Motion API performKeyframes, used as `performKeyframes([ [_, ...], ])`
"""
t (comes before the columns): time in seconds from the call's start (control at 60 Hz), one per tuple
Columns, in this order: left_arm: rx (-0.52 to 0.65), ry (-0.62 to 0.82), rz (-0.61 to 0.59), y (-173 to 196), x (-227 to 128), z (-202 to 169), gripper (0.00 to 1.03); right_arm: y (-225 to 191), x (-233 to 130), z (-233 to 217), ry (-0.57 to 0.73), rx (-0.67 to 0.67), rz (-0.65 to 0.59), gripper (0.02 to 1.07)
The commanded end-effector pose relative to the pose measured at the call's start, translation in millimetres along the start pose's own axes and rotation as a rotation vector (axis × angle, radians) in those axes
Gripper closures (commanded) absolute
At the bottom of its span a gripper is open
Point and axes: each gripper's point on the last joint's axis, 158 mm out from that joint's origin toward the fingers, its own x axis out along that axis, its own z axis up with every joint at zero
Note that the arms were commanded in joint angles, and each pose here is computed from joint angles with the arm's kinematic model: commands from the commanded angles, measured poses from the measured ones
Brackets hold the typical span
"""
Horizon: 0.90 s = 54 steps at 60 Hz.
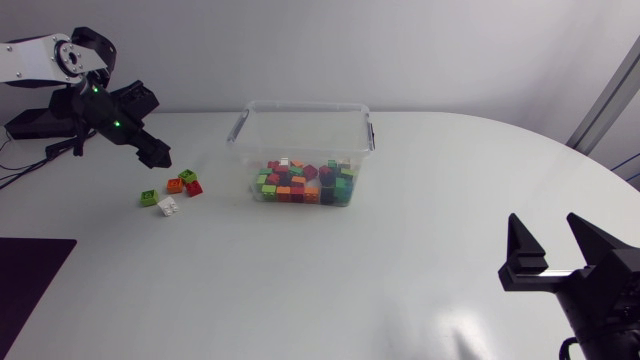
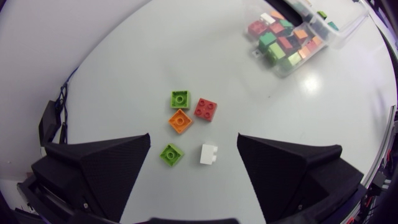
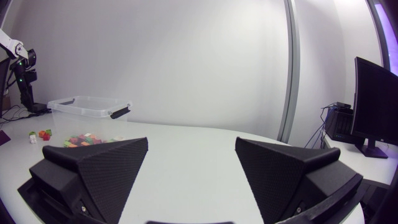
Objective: Place the duplo bricks in the container
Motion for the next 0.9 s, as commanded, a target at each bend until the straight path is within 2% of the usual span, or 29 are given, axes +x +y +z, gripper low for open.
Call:
performKeyframes([
  [0.0, 0.019, 0.057, -0.005, 4.7, 16.0, -12.8, 0.07, 0.2, 0.5, -8.9, 0.019, -0.025, 0.0, 0.06],
  [0.2, 0.035, 0.178, -0.035, -9.9, 45.8, -44.4, 0.08, 0.2, 0.5, -8.9, 0.019, -0.025, 0.0, 0.06],
  [0.483, 0.058, 0.279, -0.107, -31.7, 86.7, -70.5, 0.12, 0.2, 0.5, -8.9, 0.019, -0.025, 0.0, 0.06],
  [0.733, 0.088, 0.331, -0.141, -41.8, 107.3, -80.7, 0.21, 0.2, 0.5, -8.9, 0.019, -0.025, 0.0, 0.06],
  [0.883, 0.094, 0.346, -0.157, -44.6, 115.5, -85.9, 0.34, 0.2, 0.5, -8.9, 0.019, -0.025, 0.0, 0.06],
])
